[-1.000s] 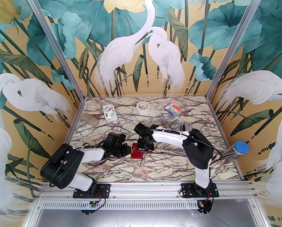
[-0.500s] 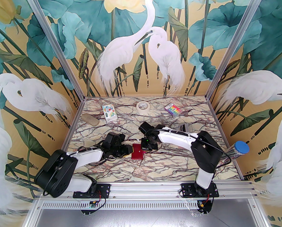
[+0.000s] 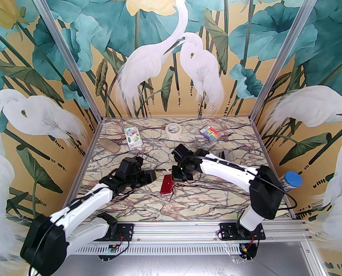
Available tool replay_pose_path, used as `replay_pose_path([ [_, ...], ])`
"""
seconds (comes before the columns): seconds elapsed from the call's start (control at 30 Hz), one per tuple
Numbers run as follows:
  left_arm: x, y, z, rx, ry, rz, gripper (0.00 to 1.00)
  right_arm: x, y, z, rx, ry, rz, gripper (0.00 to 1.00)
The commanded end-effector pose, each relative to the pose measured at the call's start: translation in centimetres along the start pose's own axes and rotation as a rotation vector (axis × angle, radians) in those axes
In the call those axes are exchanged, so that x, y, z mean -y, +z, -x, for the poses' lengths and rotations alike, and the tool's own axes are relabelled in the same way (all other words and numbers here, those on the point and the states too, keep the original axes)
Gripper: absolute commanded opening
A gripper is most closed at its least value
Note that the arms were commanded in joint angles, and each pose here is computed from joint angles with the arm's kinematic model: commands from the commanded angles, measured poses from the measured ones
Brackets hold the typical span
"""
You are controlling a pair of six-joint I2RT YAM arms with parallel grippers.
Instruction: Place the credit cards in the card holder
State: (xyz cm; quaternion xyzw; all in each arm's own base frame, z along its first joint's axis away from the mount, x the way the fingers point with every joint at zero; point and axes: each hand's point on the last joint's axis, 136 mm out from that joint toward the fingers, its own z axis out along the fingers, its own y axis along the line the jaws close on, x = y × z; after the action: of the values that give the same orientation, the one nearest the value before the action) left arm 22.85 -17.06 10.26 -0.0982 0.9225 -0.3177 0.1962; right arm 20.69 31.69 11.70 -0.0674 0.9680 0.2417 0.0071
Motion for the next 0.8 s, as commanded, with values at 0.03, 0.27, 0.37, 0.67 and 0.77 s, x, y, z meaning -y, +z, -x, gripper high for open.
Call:
replay_pose_path([
  [0.03, -1.1, -1.8, 0.1, 0.027, -0.012, 0.090, 0.64, -2.2, -2.7, -1.3, -0.022, -0.070, 0.079, 0.00],
  [0.27, -1.7, -2.8, 0.1, 0.042, 0.004, 0.131, 0.67, -4.8, -3.5, -1.6, -0.026, -0.117, 0.161, 0.00],
  [0.37, -1.5, -2.9, 0.0, 0.044, -0.001, 0.118, 0.67, -5.5, -2.4, -1.6, -0.041, -0.127, 0.165, 0.00],
  [0.67, -1.5, -2.5, -0.9, 0.018, -0.016, 0.082, 0.64, -6.0, -0.2, -2.0, -0.072, -0.143, 0.153, 0.00],
  [0.77, -1.1, -2.0, -1.2, -0.005, -0.020, 0.050, 0.59, -5.3, 0.0, -2.1, -0.066, -0.139, 0.131, 0.00],
])
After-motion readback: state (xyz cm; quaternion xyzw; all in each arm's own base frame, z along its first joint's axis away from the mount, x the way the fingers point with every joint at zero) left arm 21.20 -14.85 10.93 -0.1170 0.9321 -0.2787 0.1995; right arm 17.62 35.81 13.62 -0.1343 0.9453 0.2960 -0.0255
